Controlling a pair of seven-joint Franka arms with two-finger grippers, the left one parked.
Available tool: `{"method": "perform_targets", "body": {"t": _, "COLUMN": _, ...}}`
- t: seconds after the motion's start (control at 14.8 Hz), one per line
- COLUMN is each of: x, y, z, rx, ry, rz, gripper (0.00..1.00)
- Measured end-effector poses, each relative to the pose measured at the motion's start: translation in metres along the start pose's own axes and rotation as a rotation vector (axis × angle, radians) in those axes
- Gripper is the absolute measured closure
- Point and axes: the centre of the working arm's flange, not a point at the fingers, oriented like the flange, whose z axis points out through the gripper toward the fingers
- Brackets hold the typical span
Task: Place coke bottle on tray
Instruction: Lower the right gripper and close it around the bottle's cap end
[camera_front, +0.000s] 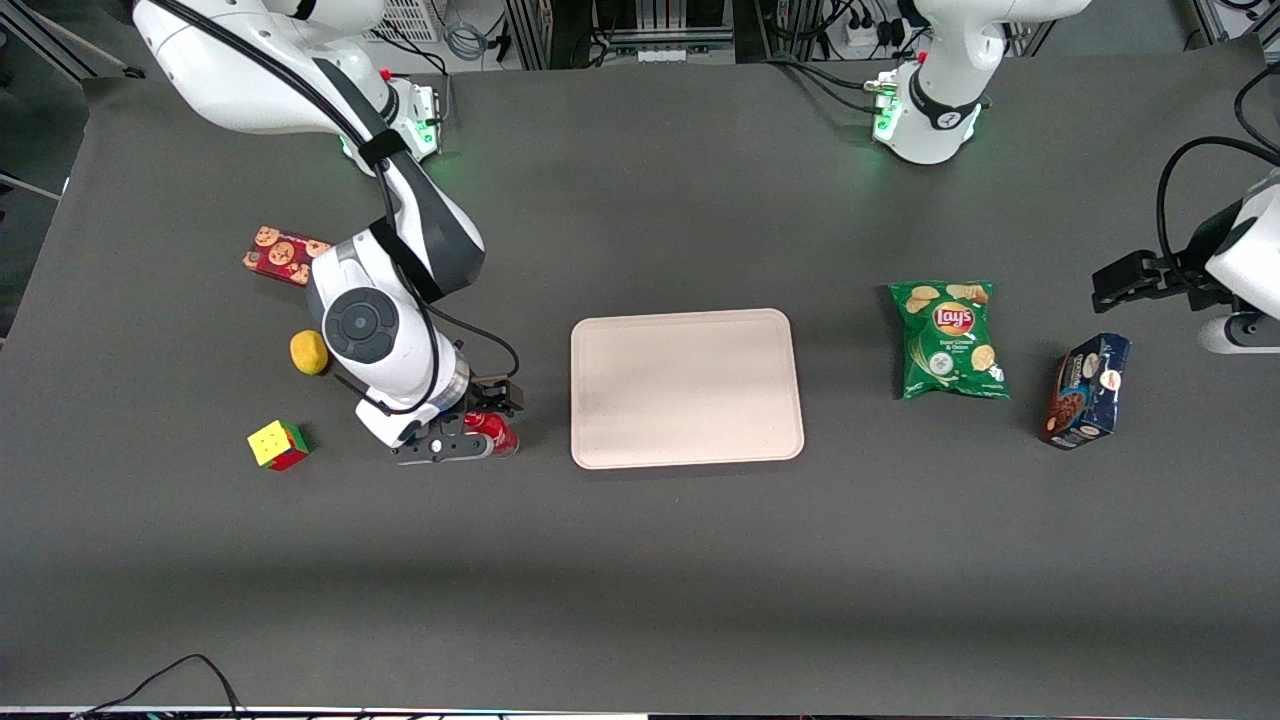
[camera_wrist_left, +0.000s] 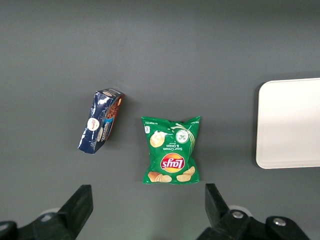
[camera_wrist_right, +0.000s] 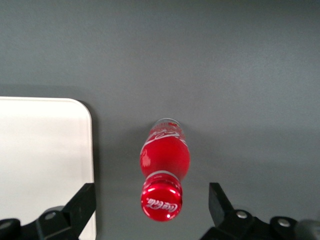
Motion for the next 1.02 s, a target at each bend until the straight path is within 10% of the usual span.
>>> {"method": "perform_targets", "body": {"t": 0.54, "x": -0.004, "y": 0.007, "z": 0.014, "rx": -0.006, "ry": 0.004, "rz": -0.001, "gripper": 0.03}}
{"method": "perform_targets", "body": {"t": 1.02, "x": -0.004, "y": 0.007, "z": 0.012, "rx": -0.005, "ry": 0.011, "rz": -0.001, "gripper": 0.65}}
